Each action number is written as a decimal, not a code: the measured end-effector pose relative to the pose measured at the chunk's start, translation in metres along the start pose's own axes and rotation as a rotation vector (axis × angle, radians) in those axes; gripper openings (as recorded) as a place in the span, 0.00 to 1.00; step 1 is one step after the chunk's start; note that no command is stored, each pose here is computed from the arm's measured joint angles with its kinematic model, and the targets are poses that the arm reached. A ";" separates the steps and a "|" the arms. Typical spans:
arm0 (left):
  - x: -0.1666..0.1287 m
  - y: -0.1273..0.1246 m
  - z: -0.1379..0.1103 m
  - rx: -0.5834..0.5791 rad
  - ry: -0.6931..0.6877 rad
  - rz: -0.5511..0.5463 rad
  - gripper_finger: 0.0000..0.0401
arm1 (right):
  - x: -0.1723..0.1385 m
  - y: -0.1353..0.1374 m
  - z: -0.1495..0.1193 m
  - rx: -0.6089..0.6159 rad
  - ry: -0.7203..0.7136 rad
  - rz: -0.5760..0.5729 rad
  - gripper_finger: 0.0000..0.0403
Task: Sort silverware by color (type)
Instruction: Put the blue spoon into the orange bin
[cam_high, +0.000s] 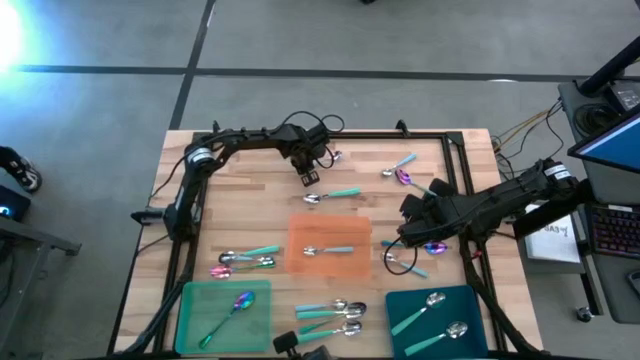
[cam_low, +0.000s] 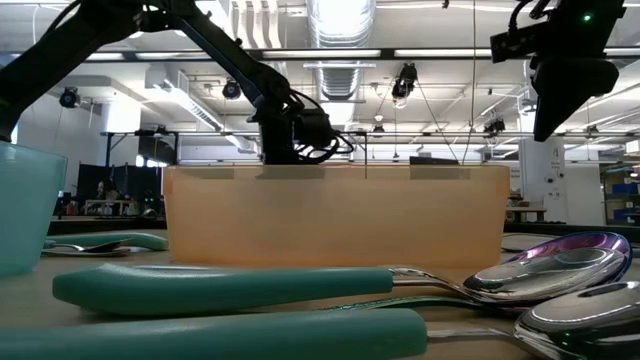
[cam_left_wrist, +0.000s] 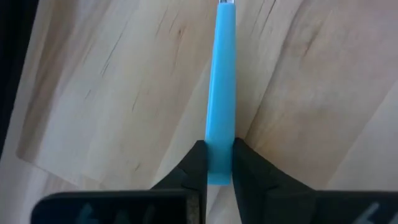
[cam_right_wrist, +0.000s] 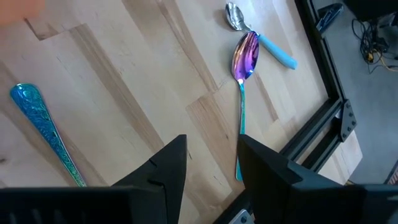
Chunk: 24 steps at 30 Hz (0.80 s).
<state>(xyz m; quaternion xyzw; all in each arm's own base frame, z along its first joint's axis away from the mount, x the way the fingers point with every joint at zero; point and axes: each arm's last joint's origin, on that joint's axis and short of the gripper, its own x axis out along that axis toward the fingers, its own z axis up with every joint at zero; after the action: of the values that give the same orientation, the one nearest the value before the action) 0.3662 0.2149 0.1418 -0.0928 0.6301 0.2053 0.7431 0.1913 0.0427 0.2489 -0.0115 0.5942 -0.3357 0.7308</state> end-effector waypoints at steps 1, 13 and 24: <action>-0.001 0.000 0.000 -0.006 0.002 -0.002 0.07 | 0.000 0.000 0.000 -0.003 0.000 0.000 0.33; -0.061 -0.060 -0.004 0.052 -0.077 -0.059 0.07 | 0.000 0.000 0.000 -0.017 0.000 0.000 0.32; -0.145 -0.143 -0.045 0.249 -0.114 -0.165 0.07 | 0.000 0.000 0.001 -0.030 -0.023 -0.016 0.32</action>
<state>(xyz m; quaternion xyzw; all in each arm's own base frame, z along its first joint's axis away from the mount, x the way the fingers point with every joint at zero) 0.3685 0.0415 0.2573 -0.0396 0.5977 0.0690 0.7978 0.1919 0.0422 0.2490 -0.0313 0.5906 -0.3325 0.7346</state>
